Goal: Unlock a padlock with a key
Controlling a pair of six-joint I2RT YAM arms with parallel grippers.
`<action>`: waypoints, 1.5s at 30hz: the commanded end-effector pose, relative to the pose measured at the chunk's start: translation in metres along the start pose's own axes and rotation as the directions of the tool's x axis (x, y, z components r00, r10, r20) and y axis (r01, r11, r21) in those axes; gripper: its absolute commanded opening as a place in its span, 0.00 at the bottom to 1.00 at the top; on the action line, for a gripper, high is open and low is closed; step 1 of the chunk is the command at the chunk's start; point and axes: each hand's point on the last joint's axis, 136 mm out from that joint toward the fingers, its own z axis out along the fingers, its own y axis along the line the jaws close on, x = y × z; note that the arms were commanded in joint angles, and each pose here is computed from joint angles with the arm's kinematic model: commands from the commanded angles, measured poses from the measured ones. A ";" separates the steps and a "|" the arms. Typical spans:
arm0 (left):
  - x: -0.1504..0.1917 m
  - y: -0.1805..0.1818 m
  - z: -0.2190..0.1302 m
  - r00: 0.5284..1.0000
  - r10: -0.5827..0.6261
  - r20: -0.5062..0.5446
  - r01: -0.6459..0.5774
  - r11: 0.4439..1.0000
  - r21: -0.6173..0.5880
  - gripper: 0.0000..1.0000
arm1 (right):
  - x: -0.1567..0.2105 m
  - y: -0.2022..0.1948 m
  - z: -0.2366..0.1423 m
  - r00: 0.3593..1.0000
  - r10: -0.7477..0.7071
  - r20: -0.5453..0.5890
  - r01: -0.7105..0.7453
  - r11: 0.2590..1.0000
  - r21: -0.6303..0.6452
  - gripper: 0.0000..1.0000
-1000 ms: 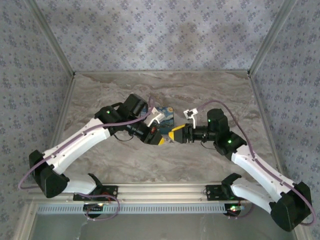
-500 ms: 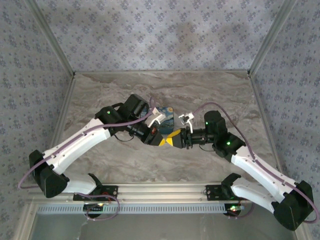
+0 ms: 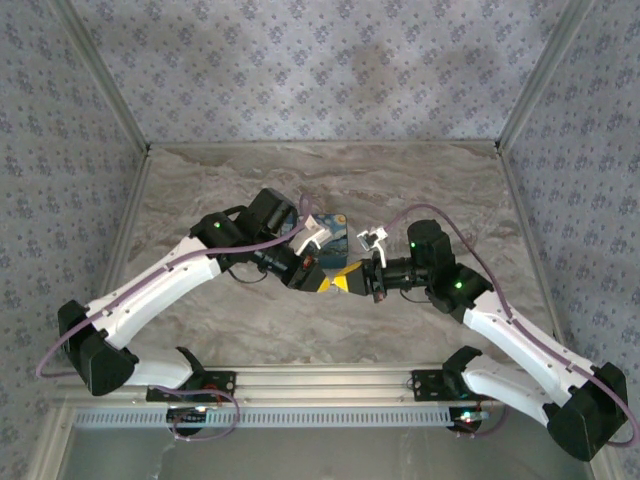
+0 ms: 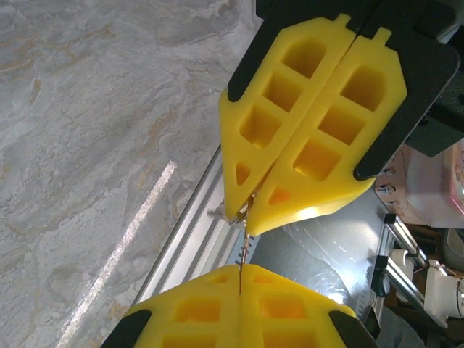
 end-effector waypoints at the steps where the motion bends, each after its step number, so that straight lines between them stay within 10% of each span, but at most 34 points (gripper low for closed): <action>1: -0.011 -0.012 -0.013 0.995 0.069 0.066 -0.070 0.998 -0.001 0.00 | -0.002 0.012 -0.002 1.000 -0.024 -0.012 0.024 0.999 -0.035 0.00; 7: -0.038 0.014 -0.041 0.959 0.007 0.284 0.019 0.996 -0.089 0.47 | -0.026 0.003 -0.010 0.994 -0.041 0.100 0.035 0.998 0.061 0.00; 12: -0.056 0.026 -0.077 0.839 -0.059 0.541 0.103 0.993 -0.050 0.66 | -0.056 -0.003 -0.016 0.972 -0.043 0.230 0.017 0.993 0.114 0.00; 25: -0.083 0.017 -0.108 0.578 -0.167 0.799 0.061 0.985 0.162 0.89 | -0.112 0.000 -0.027 0.838 0.009 0.546 -0.073 0.993 0.095 0.00; 32: -0.094 -0.004 -0.110 0.572 -0.150 0.806 -0.037 0.977 0.208 0.85 | -0.108 0.006 -0.010 0.838 0.026 0.544 -0.068 0.996 0.058 0.00; 45: -0.094 -0.023 -0.099 0.608 -0.113 0.786 -0.102 0.971 0.218 0.47 | -0.109 0.004 -0.003 0.829 0.051 0.556 -0.080 0.996 0.028 0.00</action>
